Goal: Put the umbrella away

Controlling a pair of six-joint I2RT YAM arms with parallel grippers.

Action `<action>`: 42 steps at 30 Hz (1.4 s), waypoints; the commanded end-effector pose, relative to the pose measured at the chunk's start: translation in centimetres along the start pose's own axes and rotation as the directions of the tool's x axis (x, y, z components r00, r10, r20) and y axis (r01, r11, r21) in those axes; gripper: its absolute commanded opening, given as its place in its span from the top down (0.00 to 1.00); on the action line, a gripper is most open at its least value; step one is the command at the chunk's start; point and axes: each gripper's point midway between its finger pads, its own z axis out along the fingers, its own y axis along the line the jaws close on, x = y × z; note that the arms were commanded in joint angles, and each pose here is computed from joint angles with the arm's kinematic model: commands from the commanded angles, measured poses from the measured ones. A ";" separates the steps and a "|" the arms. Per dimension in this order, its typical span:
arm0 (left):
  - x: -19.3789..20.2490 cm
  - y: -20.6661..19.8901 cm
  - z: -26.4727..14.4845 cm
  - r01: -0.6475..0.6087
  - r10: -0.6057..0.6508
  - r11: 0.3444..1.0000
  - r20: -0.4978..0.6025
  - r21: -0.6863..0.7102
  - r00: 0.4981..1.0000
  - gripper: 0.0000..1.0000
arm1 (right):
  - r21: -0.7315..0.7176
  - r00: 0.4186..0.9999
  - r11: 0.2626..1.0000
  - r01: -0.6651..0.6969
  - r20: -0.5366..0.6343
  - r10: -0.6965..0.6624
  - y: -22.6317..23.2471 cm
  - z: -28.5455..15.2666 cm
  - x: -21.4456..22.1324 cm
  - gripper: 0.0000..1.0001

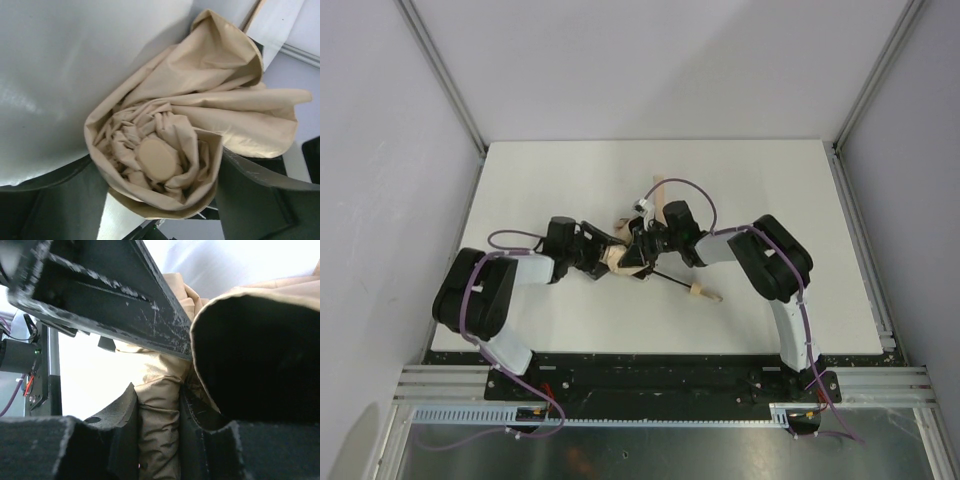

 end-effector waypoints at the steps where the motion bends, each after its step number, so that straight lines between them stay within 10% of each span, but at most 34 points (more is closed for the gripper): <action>1: -1.4 3.8 1.4 0.003 0.004 0.993 0.066 -0.120 0.998 0.27 | 0.180 0.882 0.931 -0.317 -0.304 0.359 -2.4 -1.8 13.4 1.00; 12: -0.3 8.4 1.2 -0.061 0.073 0.973 0.045 -0.223 0.996 0.95 | 0.206 0.944 0.958 -0.198 -0.223 0.243 -0.1 -1.6 6.0 0.90; 16: 0.0 8.6 1.2 -0.068 0.075 0.972 0.024 -0.227 0.997 1.00 | 0.221 0.984 0.974 -0.058 -0.150 0.092 2.1 -2.4 0.3 0.67; 19: 0.1 8.4 1.1 -0.067 0.073 0.971 0.017 -0.231 0.997 1.00 | 0.312 0.992 0.946 0.089 -0.117 -0.054 2.7 -3.6 -3.3 0.20; 22: 0.5 9.2 0.5 -0.040 0.039 0.945 -0.011 -0.324 0.999 1.00 | 0.435 0.970 0.867 0.243 -0.122 -0.210 2.5 -4.6 -5.5 0.03; 30: 1.4 9.6 -0.3 -0.003 -0.015 0.926 -0.043 -0.378 0.999 1.00 | 0.585 0.818 0.575 0.572 -0.351 -0.456 1.9 -4.0 -4.6 0.05; 42: 1.9 9.3 -0.2 0.013 -0.042 0.926 -0.069 -0.377 0.997 1.00 | 0.637 0.783 0.457 0.621 -0.481 -0.395 -2.0 -1.8 0.5 0.25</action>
